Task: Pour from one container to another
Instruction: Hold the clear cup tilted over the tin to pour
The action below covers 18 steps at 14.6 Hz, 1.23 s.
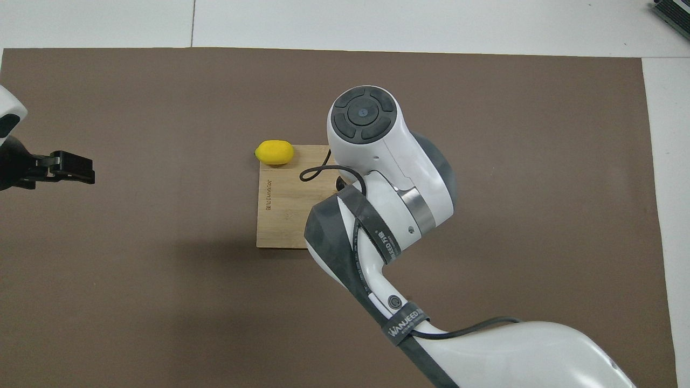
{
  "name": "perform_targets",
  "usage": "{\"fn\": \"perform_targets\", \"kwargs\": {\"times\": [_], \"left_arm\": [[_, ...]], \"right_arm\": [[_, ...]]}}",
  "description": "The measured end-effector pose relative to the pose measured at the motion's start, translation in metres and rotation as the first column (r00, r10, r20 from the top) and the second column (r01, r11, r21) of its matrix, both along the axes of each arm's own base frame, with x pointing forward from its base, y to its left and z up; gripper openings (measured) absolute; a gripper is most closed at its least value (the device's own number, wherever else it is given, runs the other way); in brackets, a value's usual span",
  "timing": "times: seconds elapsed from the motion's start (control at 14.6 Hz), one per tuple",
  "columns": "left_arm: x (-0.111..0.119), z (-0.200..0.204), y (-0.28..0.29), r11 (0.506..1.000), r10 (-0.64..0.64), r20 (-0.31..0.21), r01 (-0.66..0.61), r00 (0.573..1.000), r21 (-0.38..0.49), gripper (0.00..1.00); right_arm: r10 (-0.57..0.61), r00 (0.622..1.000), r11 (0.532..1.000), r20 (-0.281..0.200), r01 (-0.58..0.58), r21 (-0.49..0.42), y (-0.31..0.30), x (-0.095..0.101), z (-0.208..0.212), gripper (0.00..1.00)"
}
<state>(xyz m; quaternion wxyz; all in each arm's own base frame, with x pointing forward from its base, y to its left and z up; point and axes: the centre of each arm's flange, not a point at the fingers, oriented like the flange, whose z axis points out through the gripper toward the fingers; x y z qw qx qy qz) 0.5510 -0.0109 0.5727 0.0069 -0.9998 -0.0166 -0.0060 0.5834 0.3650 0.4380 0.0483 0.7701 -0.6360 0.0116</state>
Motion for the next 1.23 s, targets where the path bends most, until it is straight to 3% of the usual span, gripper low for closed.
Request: {"fn": "perform_targets", "kwargs": {"times": [1.23], "left_arm": [[-0.0005, 0.0008, -0.0073, 1.0, -0.001, 0.002, 0.001, 1.0, 0.0, 1.0]], "right_arm": [[0.011, 1.0, 1.0, 0.017, -0.011, -0.023, 0.0006, 0.0022, 0.0013, 0.51]]}}
